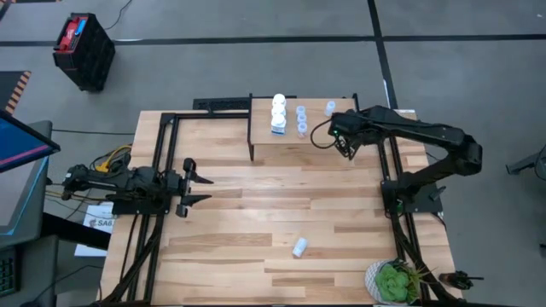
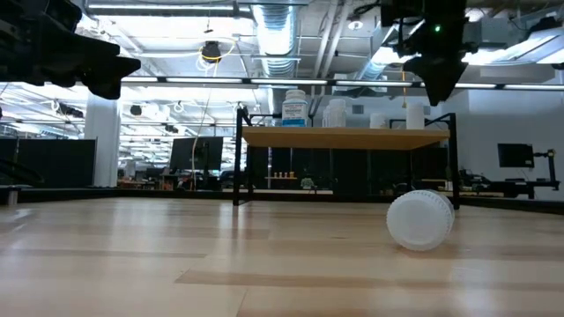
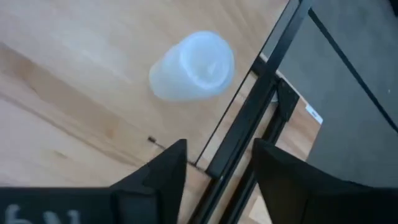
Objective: Pick and place medicine bottles onto shelf by color
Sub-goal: Put the top white pill bottle on the shelf aligned with the other white pill bottle
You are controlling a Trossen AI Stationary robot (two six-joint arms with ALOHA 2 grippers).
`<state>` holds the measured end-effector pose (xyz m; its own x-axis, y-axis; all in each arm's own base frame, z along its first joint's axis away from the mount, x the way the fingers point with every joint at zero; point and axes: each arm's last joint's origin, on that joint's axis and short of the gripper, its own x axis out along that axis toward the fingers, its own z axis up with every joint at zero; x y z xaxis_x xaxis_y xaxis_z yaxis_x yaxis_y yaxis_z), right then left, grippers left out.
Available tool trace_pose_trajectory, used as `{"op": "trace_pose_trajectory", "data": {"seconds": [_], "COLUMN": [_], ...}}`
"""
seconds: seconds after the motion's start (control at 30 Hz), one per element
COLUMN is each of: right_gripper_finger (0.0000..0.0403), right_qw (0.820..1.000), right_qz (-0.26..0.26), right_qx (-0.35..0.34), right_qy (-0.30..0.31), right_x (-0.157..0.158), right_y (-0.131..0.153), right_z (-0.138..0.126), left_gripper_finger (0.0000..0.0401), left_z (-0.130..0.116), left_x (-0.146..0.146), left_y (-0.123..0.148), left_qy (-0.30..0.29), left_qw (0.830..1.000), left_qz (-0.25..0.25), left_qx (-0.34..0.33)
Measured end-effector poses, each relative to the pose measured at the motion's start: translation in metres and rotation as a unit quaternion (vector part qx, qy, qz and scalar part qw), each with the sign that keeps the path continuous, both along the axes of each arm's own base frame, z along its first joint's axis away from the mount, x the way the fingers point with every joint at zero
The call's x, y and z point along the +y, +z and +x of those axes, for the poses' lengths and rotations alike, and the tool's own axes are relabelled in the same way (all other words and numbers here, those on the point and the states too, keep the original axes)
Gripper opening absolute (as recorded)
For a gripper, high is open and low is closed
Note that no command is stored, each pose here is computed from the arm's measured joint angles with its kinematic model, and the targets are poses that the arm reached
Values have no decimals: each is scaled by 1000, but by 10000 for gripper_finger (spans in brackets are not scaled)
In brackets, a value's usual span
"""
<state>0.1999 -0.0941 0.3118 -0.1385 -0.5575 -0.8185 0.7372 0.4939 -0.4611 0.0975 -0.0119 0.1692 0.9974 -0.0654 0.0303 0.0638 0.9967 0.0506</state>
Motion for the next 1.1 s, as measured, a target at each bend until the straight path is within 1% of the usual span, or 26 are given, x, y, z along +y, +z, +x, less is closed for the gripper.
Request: {"op": "trace_pose_trajectory", "data": {"seconds": [0.13, 0.23, 0.4, 0.5, 0.73, 1.0, 1.1], "right_gripper_finger": [150, 116, 81, 72, 69, 69, 69], "right_qw": [1000, 999, 999, 999, 999, 999, 998], "right_qz": [6, -6, -8, -8, -8, -25, -22], "right_qx": [20, 31, 46, 45, 49, 15, 22], "right_qy": [4, 5, 5, 5, 23, 36, 49], "right_x": [-4, -6, -9, -11, -17, -20, -20], "right_y": [-7, -10, -15, -18, -28, -25, -25], "right_z": [6, 10, 14, 18, 31, 37, 37], "left_gripper_finger": [194, 194, 194, 194, 194, 194, 194], "left_z": [0, 0, 0, 0, 0, 0, 0], "left_x": [1, 1, 1, 2, 2, 2, 2], "left_y": [0, 0, 0, 0, 0, 0, 0], "left_qy": [16, 22, 25, 26, 29, 30, 30], "left_qw": [1000, 1000, 1000, 1000, 1000, 1000, 1000], "left_qz": [-2, -2, -2, -2, -4, -5, -6], "left_qx": [-2, 0, 0, 0, -1, -1, -1]}}
